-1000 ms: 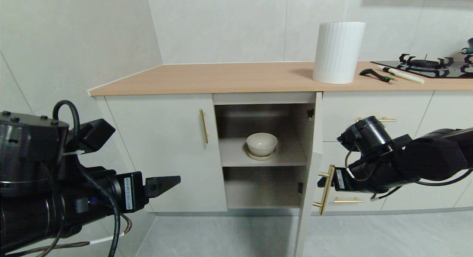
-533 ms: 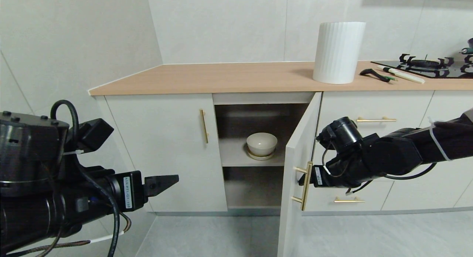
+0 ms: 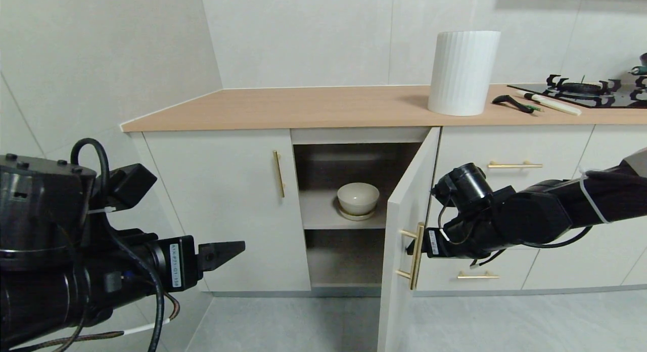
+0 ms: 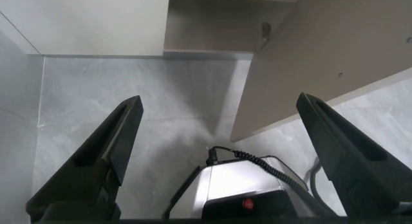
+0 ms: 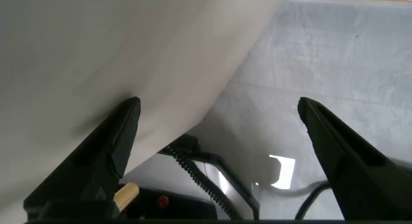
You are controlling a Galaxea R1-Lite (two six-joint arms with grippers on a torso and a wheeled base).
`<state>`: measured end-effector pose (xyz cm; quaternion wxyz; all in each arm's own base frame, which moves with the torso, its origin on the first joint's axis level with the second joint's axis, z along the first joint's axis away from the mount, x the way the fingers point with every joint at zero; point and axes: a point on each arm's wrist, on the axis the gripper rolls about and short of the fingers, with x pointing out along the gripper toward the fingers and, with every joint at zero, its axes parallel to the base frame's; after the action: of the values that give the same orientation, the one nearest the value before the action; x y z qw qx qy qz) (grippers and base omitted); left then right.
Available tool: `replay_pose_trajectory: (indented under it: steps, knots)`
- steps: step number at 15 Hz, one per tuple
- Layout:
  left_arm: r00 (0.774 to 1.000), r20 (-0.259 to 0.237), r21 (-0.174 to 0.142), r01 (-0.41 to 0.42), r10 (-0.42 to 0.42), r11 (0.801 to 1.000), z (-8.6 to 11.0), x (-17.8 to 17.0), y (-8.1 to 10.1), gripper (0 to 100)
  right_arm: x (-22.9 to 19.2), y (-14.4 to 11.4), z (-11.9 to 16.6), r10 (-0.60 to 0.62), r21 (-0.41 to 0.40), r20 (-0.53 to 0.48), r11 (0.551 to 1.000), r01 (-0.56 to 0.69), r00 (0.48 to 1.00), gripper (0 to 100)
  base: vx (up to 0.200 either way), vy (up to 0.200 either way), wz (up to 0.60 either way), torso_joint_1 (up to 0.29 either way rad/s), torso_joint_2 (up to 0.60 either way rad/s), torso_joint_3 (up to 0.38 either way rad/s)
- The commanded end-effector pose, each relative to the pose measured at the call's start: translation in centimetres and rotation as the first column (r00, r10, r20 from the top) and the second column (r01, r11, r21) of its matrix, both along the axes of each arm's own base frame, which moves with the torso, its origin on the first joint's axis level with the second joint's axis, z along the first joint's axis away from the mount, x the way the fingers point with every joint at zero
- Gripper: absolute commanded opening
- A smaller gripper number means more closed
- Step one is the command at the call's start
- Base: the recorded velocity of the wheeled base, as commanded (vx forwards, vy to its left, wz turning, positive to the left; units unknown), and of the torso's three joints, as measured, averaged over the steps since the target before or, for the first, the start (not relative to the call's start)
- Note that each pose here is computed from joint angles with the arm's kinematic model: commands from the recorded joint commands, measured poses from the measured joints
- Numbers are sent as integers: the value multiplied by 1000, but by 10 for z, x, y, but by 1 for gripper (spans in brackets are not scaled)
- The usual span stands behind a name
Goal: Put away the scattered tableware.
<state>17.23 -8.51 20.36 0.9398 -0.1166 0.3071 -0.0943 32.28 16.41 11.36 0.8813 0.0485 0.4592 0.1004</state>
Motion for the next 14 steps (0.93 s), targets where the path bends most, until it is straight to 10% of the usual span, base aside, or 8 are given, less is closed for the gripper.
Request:
replay_pose_trajectory:
  steps: [1,14]
  knots:
    - [1000,-5,3,0,0,1000,-1,1,-1,100,0,0,-1,0,-1,0,1000,0,1000,100,200,0,0,-7,-2,2]
    - [1000,-4,2,0,0,1000,-1,1,0,100,3,27,-5,-84,169,46,983,75,995,100,62,0,0,3,2,1]
